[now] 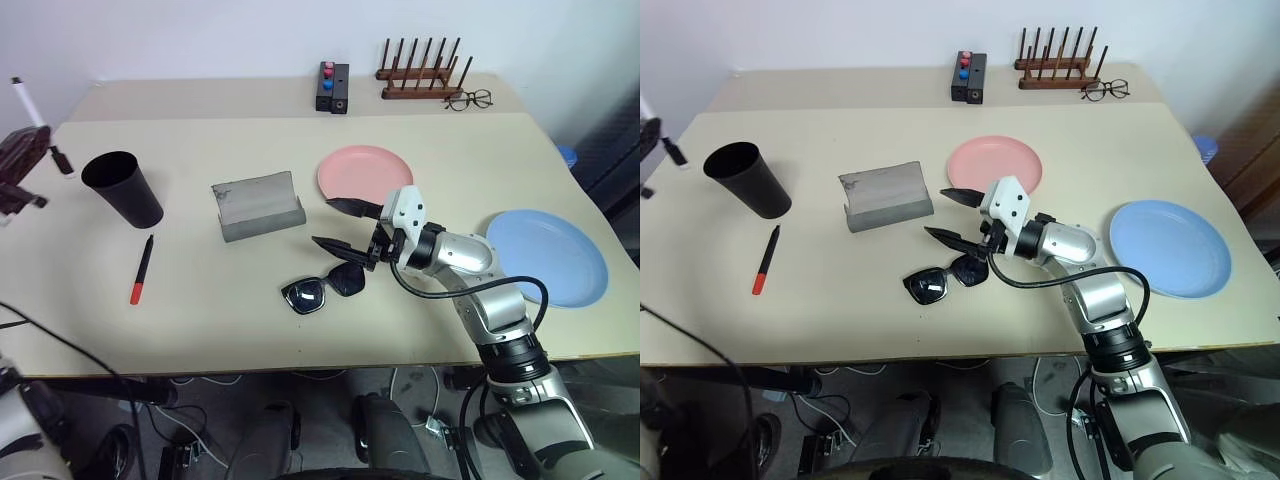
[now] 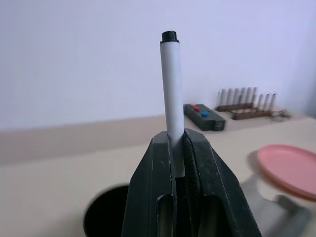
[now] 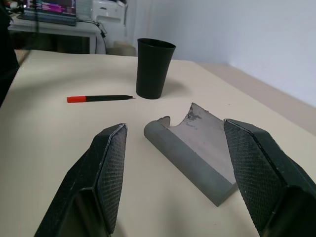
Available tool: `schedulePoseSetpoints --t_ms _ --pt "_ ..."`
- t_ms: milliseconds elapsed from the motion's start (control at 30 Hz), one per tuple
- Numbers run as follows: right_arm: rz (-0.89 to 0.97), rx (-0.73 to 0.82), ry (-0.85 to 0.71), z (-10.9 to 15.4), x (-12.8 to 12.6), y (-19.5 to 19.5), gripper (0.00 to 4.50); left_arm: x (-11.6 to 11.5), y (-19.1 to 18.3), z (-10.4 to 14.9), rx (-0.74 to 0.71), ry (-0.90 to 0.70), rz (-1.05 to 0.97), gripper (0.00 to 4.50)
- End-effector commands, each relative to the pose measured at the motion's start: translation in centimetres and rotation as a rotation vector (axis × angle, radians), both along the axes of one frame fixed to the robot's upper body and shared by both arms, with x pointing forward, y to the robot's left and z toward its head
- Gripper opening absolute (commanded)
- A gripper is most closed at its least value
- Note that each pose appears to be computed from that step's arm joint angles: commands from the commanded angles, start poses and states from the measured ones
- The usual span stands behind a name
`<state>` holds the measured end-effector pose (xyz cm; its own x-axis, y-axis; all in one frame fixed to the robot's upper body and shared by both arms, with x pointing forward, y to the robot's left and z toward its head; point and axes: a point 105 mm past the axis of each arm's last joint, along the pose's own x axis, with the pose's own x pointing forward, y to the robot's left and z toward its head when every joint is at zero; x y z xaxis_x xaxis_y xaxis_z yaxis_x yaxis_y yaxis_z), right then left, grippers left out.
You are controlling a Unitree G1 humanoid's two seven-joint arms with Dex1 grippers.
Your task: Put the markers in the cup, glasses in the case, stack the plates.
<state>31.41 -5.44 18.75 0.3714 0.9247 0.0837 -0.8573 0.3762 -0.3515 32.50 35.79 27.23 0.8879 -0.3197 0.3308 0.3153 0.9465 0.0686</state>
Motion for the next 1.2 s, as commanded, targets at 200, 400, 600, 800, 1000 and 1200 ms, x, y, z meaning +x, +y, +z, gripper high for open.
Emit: schedulePoseSetpoints --t_ms 200,400,600,800,1000,1200 --pt "-0.032 0.031 -0.051 1.3 -0.5 -0.7 3.17 3.4 0.6 2.3 0.034 -0.196 0.168 0.04" --pt "-0.059 0.028 -0.054 1.3 -0.6 -1.1 3.17 4.5 0.9 1.1 0.083 -0.201 0.262 0.04" --pt "-0.069 0.027 -0.052 1.3 -0.7 -1.3 3.17 4.5 1.5 -2.0 -0.023 -0.150 0.250 0.04" --pt "-0.063 0.024 -0.053 1.5 -0.7 -1.2 3.17 4.5 1.3 -3.9 -0.031 -0.114 0.243 0.04" --pt "-0.057 0.021 -0.053 1.4 -0.8 -1.1 3.17 4.4 1.2 -4.2 -0.018 -0.115 0.247 1.15" --pt "-0.053 0.022 -0.053 1.4 -0.7 -1.0 3.17 4.2 0.9 -3.5 0.002 -0.135 0.225 4.21"
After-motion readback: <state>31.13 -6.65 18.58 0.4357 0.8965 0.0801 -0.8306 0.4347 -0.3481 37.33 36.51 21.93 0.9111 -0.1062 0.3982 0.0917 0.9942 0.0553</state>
